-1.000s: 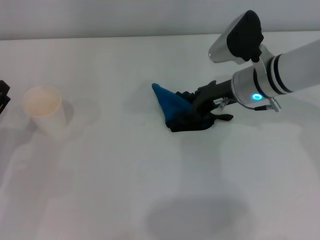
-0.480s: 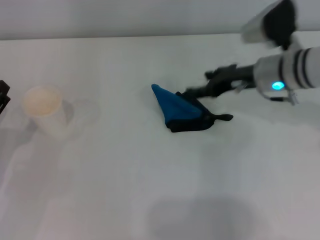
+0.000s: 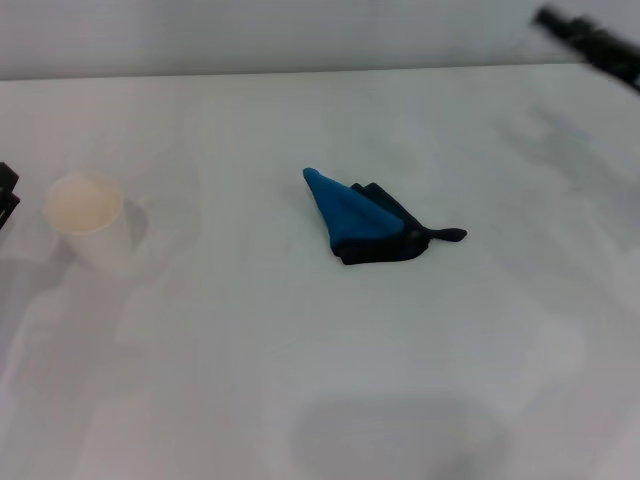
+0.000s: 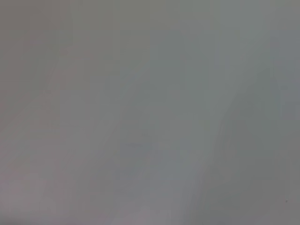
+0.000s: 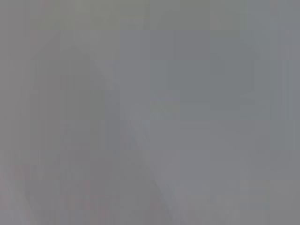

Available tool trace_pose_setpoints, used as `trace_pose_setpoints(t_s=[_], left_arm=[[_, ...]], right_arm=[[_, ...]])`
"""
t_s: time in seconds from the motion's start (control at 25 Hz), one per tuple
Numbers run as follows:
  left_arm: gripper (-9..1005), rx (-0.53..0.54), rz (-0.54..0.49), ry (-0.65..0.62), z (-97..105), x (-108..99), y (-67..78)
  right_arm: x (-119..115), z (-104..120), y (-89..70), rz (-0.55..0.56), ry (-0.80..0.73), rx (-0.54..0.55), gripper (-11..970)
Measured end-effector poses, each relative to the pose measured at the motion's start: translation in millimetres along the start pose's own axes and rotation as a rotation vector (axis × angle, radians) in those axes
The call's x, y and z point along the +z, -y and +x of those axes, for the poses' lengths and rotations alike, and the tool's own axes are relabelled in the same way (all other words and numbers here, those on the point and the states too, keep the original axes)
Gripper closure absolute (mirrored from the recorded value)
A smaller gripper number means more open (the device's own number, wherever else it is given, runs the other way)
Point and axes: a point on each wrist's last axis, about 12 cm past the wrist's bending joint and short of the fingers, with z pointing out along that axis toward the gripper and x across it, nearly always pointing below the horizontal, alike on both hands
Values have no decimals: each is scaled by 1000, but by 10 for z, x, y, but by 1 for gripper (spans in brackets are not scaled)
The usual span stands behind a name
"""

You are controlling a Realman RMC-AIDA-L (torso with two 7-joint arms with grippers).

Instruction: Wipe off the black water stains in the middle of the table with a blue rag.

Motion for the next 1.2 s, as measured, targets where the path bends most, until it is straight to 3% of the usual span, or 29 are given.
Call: trace_pose_setpoints(t_s=[0.08,0.2,0.4,0.68,1.2], left_arm=[[105,0,0,0,-2,1,-1],[105,1,2,4,-12,21,1],[105,5,-6,20,-48,57,-17],[105,-3,-63,39,-92,113,-85],[105,-12,-125,66,-176,240,-163]], right_arm=[[-159,7,87,29,116,-23,90],[-357,80,165,102,227,-211,90],[-535,319,225,248,237,-477,89],[-645,481,376,418,179,-449,90],[-591,484,446,473,146,-417,94]])
